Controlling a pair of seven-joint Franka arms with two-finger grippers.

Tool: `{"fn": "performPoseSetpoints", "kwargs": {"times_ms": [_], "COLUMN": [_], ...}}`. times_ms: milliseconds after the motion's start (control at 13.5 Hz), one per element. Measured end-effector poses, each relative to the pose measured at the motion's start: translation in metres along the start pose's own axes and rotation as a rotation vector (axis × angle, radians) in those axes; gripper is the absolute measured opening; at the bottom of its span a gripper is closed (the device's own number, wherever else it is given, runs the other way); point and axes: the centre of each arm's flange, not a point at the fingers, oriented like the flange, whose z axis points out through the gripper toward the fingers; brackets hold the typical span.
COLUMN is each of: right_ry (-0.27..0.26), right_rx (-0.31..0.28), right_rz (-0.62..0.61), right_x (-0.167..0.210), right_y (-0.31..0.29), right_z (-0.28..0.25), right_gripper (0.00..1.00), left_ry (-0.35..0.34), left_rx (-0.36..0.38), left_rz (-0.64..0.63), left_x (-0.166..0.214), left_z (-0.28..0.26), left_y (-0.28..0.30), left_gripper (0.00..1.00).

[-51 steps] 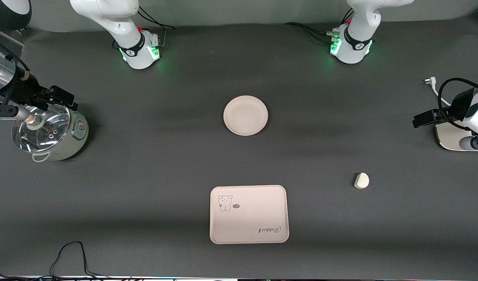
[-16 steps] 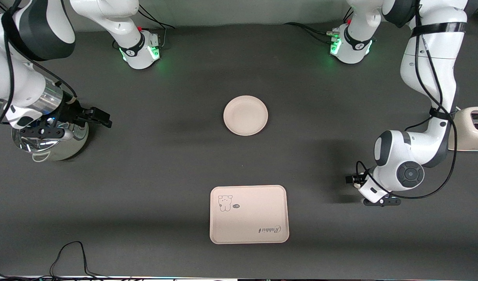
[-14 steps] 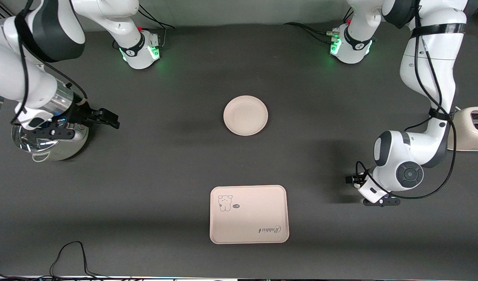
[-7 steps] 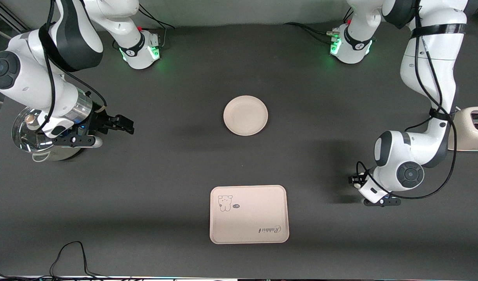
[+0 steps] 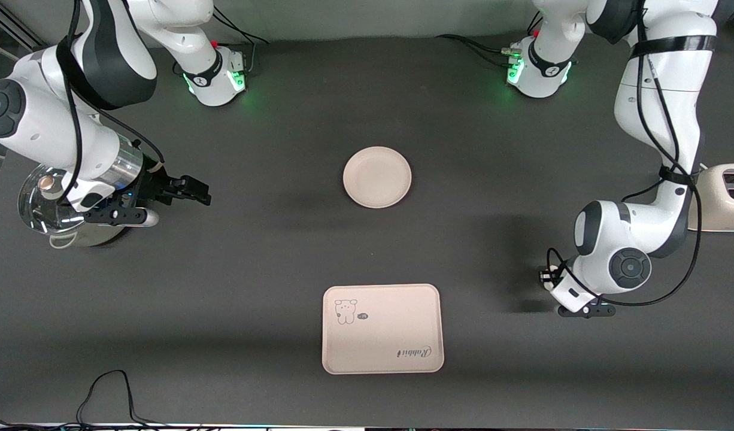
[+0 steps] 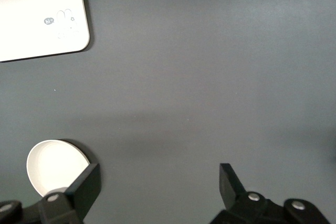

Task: Place bun in plate and plate on tray
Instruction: 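Lift the bun with the left gripper and carry it toward the plate, then lower the bun onto the plate while the right gripper approaches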

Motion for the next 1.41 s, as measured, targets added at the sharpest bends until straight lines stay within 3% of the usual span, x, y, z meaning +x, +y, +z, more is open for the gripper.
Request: {"fn": "performPoseSetpoints", "kwargs": {"times_ms": [222,444,741,889,1111,1407], "right_ry": [0.007,0.001,-0.019,-0.023,-0.026,-0.019], "right_rx": [0.006,0.036,0.058,0.085,0.129,0.142], "right_rz": [0.008,0.007,-0.009,-0.004,0.009,-0.019], "right_x": [0.001,-0.001,-0.002,-0.004,-0.008,-0.012], "right_y": [0.000,-0.009,-0.026,-0.034,-0.044,-0.065], "right_z": [0.001,0.019,0.038,0.047,0.064,0.086], "right_gripper": [1.00,1.00,1.00,1.00,1.00,1.00], "left_ry": [-0.031,-0.074,-0.118,-0.119,-0.116,-0.087], "left_rx": [0.014,0.039,0.066,0.076,0.042,-0.017], "left_rz": [0.006,0.021,-0.008,-0.045,-0.126,-0.184], "left_x": [-0.005,-0.033,-0.104,-0.151,-0.211,-0.246], "left_z": [-0.049,-0.140,-0.263,-0.310,-0.325,-0.272], "left_y": [0.002,0.011,0.030,0.073,0.179,0.302], "left_gripper": [0.19,0.21,0.22,0.22,0.23,0.23]}}
